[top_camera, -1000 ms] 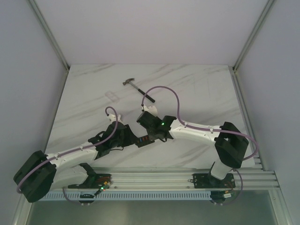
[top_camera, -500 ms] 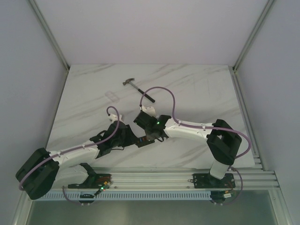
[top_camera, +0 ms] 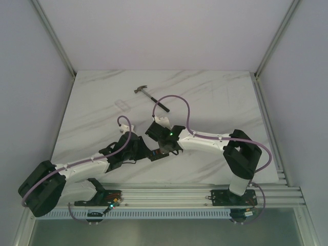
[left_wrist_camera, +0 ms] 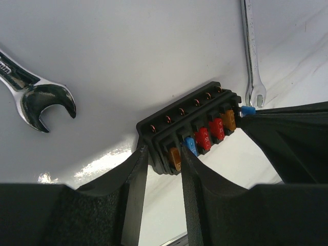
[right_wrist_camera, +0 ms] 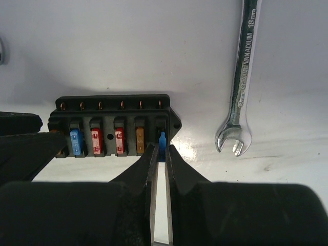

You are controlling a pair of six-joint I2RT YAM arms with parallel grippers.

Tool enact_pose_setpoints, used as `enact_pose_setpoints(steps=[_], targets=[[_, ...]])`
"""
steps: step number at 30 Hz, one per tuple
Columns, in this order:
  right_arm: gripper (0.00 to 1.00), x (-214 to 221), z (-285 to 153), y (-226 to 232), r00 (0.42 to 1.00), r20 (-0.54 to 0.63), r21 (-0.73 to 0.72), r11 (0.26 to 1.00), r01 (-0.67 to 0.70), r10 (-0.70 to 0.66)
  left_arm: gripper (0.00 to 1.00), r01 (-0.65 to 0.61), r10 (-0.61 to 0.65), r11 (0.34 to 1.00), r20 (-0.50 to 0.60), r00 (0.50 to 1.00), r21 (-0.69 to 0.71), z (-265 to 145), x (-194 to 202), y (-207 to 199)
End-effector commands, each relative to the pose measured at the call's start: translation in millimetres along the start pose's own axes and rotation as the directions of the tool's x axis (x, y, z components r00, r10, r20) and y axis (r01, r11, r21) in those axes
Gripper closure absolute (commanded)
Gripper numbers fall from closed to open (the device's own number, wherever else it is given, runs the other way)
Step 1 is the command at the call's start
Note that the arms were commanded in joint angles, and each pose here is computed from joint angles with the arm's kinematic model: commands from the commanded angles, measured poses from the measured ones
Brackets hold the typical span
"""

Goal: Snap on the fuse box
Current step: Install the fuse at the fuse box base.

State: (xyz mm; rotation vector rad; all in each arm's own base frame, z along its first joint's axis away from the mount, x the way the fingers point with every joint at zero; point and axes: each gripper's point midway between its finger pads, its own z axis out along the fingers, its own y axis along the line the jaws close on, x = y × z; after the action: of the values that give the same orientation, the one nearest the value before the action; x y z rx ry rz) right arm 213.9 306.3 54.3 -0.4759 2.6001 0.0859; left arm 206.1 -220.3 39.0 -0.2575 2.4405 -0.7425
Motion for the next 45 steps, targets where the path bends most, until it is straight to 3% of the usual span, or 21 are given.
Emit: enact_pose_setpoints(steps=[1, 20, 45], targets=[[1.00, -7, 0, 0, 1.000, 0.018, 0.034, 0.999, -0.017, 0.016, 0.59, -0.004, 0.004, 1.000, -0.008, 1.000, -0.002, 0, -2, -2], [1.00, -7, 0, 6, 1.000, 0.004, 0.009, 1.000, -0.024, 0.023, 0.59, -0.004, 0.004, 1.000, -0.012, 1.000, -0.003, 0, 0, -1], [1.00, 37, 24, -11, 0.979, -0.204, 0.046, 0.999, -0.018, 0.027, 0.60, -0.003, 0.003, 1.000, -0.015, 1.000, 0.001, -1, 1, 0]])
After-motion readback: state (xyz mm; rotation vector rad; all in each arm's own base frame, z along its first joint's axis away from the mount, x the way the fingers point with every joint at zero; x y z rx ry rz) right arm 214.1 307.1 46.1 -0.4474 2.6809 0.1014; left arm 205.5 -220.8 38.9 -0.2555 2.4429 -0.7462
